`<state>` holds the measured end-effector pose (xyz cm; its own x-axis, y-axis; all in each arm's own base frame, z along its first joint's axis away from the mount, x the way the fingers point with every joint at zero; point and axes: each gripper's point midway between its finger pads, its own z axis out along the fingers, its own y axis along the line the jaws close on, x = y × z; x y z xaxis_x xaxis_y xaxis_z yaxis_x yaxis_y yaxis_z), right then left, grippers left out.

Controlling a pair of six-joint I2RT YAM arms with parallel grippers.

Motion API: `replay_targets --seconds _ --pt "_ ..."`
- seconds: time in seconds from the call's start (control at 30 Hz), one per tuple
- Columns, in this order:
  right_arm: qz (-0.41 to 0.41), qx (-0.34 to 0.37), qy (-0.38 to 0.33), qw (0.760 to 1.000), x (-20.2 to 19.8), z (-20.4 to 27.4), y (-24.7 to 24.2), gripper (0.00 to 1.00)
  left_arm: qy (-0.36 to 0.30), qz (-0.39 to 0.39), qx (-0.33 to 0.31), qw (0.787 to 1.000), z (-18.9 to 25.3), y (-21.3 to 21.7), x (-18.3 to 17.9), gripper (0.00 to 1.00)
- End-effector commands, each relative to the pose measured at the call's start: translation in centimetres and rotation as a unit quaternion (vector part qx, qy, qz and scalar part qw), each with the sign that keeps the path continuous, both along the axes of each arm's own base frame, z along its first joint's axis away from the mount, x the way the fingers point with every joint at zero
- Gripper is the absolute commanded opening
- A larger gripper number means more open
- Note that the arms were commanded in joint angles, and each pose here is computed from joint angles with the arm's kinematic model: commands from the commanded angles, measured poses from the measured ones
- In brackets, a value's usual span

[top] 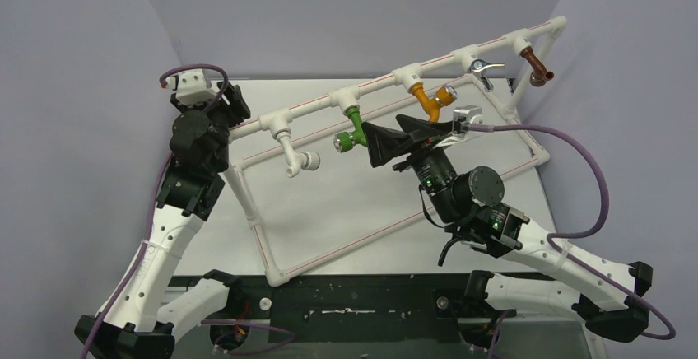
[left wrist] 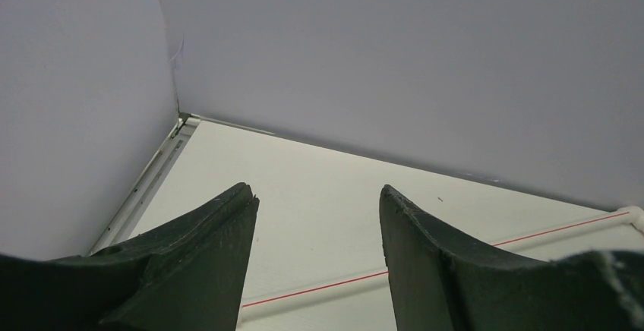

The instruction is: Install the water faucets

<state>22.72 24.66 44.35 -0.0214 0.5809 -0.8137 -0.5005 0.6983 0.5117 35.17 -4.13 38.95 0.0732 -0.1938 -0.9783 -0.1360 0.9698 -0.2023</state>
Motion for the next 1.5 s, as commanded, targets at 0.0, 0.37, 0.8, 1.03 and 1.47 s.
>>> replay_targets --seconds 0.0,0.37,0.8,1.03,1.47 --pt "0.042 -0.154 -0.146 0.976 -2.0 4.3 0.6 0.90 0.160 -0.025 0.064 0.985 -9.4 -0.7 -0.8 0.58" --pt "0.083 -0.444 -0.339 0.825 -4.2 1.6 0.9 0.87 0.160 -0.024 0.064 0.985 -9.4 -0.6 -0.9 0.58" --pt "0.009 -0.616 -0.424 0.664 -1.9 -2.2 1.0 0.87 0.160 -0.024 0.063 0.985 -9.4 -0.6 -0.8 0.58" --pt "-0.056 -0.669 -0.444 0.593 -1.2 -2.6 2.0 0.84 0.161 -0.025 0.064 0.985 -9.5 -0.6 -0.8 0.58" --pt "-0.133 -0.705 -0.450 0.532 0.2 -2.9 3.2 0.79 0.160 -0.027 0.063 0.985 -9.4 -0.7 -0.8 0.58"
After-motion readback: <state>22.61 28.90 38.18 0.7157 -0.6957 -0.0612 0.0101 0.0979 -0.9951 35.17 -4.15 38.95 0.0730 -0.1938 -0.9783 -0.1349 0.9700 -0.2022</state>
